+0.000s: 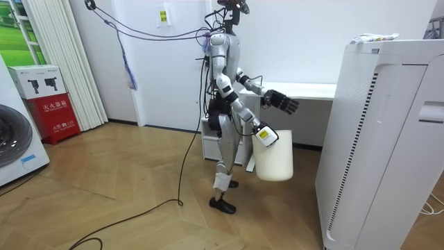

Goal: Pick garbage

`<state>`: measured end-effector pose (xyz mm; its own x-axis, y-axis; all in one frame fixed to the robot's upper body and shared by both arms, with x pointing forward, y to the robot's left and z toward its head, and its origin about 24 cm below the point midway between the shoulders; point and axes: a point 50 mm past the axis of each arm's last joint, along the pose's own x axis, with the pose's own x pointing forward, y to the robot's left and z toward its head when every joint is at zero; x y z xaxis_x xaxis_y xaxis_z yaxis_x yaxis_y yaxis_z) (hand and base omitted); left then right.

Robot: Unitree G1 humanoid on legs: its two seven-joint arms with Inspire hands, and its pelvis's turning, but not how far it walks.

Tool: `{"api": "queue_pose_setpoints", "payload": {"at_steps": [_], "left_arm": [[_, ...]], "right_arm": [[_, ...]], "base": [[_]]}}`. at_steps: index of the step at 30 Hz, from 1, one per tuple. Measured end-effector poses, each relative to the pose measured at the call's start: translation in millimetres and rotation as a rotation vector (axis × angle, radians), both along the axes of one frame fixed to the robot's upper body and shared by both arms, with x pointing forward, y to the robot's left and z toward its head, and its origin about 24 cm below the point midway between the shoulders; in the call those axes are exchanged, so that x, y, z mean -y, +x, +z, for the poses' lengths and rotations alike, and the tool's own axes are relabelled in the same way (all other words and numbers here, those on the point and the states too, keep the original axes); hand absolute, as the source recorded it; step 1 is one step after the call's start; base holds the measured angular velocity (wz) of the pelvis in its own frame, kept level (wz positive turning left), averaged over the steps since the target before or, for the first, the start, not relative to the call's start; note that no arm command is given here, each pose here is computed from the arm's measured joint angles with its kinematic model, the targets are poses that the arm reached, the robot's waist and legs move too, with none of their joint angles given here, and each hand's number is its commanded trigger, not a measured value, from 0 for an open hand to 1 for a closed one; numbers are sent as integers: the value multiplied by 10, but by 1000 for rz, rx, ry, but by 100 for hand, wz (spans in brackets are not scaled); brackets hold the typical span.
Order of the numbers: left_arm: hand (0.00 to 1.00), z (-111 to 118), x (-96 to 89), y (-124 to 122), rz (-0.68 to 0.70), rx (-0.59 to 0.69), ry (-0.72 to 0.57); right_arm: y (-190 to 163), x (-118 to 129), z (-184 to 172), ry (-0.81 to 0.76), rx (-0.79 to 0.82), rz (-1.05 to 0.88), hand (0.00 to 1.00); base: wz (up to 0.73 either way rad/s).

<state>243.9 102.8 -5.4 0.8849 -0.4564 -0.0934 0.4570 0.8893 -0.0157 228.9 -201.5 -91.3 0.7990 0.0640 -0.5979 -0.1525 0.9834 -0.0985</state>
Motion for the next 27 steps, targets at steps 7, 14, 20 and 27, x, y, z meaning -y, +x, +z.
{"api": "queue_pose_setpoints", "payload": {"at_steps": [7, 14, 20, 27], "left_arm": [[0, 255, -107, 50, 86, 143, 22], [0, 359, -319, 112, 236, 214, 78], [0, 421, -368, 80, 259, 250, 89], [0, 507, -541, 78, 370, 300, 117]], "right_arm": [[-225, 5, 55, 35, 73, -85, 100], [-226, 15, 91, 40, 94, -94, 100], [-291, -4, 53, 66, 71, -65, 100], [-323, -6, 37, 79, 58, -41, 100]], "base": [[-15], [-42], [-29], [-49]]}}
